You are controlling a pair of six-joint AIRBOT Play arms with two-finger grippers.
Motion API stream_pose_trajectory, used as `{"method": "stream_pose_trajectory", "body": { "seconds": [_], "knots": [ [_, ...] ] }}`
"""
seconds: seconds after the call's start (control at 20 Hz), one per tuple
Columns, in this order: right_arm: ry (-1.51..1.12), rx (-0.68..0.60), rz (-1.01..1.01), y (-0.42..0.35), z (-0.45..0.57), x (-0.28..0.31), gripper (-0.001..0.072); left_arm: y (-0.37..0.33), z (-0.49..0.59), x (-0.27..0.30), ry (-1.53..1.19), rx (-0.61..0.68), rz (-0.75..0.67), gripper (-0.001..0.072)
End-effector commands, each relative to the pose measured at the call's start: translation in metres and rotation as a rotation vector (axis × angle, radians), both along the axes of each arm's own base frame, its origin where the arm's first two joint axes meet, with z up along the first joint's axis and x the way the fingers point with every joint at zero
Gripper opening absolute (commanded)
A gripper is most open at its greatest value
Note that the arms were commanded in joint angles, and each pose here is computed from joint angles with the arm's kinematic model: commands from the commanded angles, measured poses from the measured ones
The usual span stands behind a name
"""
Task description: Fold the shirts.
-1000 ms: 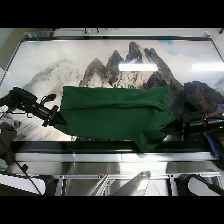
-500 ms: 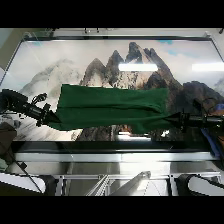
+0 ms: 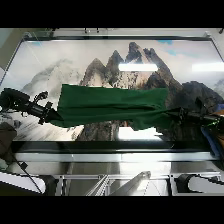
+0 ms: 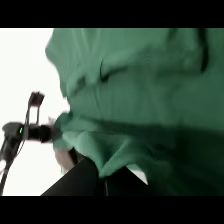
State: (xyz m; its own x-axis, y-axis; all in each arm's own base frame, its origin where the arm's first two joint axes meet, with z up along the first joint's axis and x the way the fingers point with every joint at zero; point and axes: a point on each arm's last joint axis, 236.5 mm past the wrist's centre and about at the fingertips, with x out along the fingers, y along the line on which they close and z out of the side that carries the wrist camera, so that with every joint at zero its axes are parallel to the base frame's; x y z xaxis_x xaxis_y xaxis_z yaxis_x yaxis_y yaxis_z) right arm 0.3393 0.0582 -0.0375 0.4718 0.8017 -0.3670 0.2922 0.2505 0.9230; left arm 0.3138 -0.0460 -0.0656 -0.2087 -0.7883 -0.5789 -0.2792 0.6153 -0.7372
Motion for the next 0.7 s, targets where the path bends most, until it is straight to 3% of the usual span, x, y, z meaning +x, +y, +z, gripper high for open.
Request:
{"method": "stream_pose_trajectory", "body": {
  "seconds": [0.0,0.15,0.65],
  "knots": [
    [-0.026,-0.048,-0.067,-0.015,-0.006,0.022,0.003,0.0,0.014,0.035,-0.115,0.031,0.006,0.002],
    [-0.042,-0.06,-0.109,-0.026,-0.005,0.038,0.0029,0.005,0.029,0.076,-0.215,0.088,0.026,0.0021],
    [-0.069,-0.184,-0.107,-0.015,-0.042,0.087,0.003,-0.002,-0.014,0.132,-0.114,0.092,0.03,0.0025]
  ]
}}
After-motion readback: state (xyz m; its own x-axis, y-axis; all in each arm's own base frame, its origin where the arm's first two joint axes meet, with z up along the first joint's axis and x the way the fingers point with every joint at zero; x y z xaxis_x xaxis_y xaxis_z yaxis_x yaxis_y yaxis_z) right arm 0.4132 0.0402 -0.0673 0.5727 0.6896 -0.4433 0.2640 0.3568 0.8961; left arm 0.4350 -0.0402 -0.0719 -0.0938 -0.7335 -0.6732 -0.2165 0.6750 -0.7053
